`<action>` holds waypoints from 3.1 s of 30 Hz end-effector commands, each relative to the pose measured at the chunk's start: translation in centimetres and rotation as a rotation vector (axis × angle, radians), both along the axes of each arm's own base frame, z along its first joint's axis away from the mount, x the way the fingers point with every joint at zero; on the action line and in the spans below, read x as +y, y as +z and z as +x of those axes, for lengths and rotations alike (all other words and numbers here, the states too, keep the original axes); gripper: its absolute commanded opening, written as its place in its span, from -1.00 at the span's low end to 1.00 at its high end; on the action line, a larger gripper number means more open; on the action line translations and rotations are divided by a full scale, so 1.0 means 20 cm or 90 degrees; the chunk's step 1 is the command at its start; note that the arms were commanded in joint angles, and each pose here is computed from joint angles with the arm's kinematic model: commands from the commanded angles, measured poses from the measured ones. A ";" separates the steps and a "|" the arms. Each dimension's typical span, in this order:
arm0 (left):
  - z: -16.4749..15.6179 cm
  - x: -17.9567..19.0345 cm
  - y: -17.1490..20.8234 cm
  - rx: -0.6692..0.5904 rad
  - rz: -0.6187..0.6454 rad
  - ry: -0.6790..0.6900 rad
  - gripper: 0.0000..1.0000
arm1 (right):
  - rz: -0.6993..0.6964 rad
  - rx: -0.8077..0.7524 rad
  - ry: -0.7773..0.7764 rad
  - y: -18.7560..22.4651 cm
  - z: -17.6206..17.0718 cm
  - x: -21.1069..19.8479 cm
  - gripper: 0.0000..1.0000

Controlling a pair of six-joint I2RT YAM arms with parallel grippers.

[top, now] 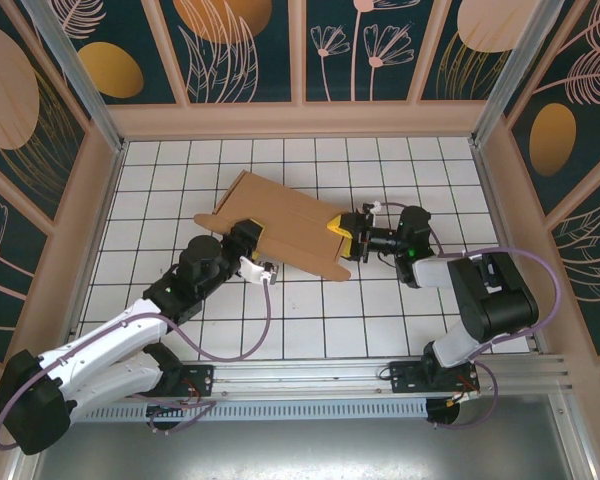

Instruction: Fold the paper box

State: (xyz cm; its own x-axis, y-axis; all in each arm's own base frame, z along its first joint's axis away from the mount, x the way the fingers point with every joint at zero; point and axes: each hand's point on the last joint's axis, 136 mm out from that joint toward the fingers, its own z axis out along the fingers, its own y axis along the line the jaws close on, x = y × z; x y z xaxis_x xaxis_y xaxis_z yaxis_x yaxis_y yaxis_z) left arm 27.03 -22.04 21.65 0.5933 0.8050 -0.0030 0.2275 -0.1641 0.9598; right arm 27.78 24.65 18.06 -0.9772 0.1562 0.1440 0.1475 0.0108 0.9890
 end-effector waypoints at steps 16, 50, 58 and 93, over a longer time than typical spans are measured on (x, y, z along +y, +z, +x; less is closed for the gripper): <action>-0.14 -0.02 0.05 0.317 -0.108 0.078 0.10 | -0.318 -0.109 -0.315 -0.02 0.21 -0.55 0.52; -0.01 -0.37 -0.39 0.707 -0.076 0.200 0.16 | -0.568 -0.348 -0.328 0.33 0.51 -0.54 -0.20; 0.01 -0.38 -0.37 0.682 -0.070 0.183 0.23 | -0.524 -0.439 -0.205 0.45 0.32 -0.11 -1.00; 0.19 -0.20 0.25 0.641 -0.669 0.344 0.98 | -0.703 -0.424 -0.272 -0.22 0.00 -0.10 -1.00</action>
State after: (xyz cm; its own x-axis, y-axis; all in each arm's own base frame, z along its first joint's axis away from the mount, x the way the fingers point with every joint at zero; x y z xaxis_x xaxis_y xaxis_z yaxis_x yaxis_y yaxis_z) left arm 29.62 -27.58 26.05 -0.1792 0.5073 -0.8429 0.7778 0.5977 0.1944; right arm 29.68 24.48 18.72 -0.5877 0.2876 -0.7562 -0.2162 0.8448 0.4894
